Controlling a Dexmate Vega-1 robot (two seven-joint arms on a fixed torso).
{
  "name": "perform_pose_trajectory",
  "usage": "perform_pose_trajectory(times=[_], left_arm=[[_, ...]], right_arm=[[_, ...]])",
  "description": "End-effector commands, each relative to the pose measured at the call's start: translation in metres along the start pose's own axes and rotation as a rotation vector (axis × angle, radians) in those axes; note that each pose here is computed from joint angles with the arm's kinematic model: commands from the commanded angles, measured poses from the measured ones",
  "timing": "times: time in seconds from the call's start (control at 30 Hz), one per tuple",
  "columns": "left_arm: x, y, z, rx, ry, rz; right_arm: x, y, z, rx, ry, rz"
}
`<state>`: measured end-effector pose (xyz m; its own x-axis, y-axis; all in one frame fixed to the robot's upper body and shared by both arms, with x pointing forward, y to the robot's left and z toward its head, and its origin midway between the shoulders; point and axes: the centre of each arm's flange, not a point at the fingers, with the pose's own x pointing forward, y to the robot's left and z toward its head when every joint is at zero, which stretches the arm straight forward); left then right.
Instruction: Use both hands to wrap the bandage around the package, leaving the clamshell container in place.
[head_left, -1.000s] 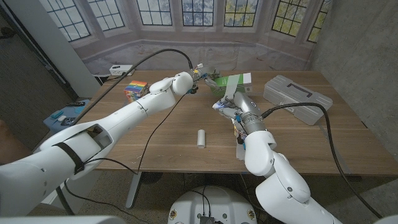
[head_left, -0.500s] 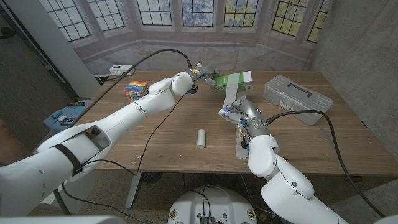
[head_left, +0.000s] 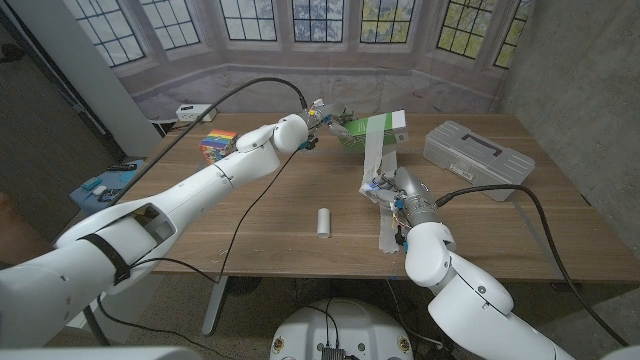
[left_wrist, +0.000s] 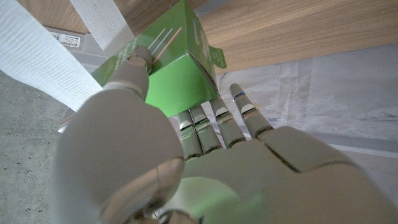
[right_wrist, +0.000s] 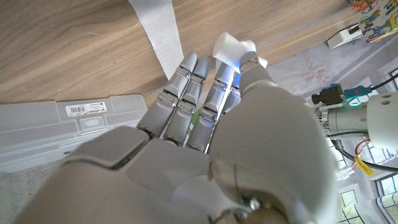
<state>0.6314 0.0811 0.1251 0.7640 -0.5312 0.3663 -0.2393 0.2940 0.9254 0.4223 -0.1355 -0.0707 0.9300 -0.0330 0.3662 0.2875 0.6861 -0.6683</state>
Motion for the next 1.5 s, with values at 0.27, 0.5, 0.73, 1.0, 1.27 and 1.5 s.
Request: perform_pose_trajectory(times=[0.27,0.5,0.73,1.0,1.27,1.5], left_arm=[[-0.008,0.004,0.004,-0.058,-0.033,0.014],[-0.015,0.005,0.007,-0.075,-0.05,0.015],[-0.021,0.003,0.009,-0.107,-0.074,0.015],[-0.025,-0.001,0.011,-0.126,-0.085,0.002],[-0.031,0.0,0.013,-0.123,-0.091,-0.005],[-0.035,0.0,0.015,-0.123,-0.095,-0.008]], right_arm=[[0.007,0.004,-0.029,-0.015,0.082,0.018],[0.011,0.006,-0.038,-0.042,0.112,0.022],[0.017,0.006,-0.043,-0.068,0.123,0.016],[0.028,0.0,-0.05,-0.1,0.129,-0.009],[0.044,-0.008,-0.062,-0.109,0.147,-0.035],[0.051,-0.007,-0.069,-0.122,0.161,-0.035]])
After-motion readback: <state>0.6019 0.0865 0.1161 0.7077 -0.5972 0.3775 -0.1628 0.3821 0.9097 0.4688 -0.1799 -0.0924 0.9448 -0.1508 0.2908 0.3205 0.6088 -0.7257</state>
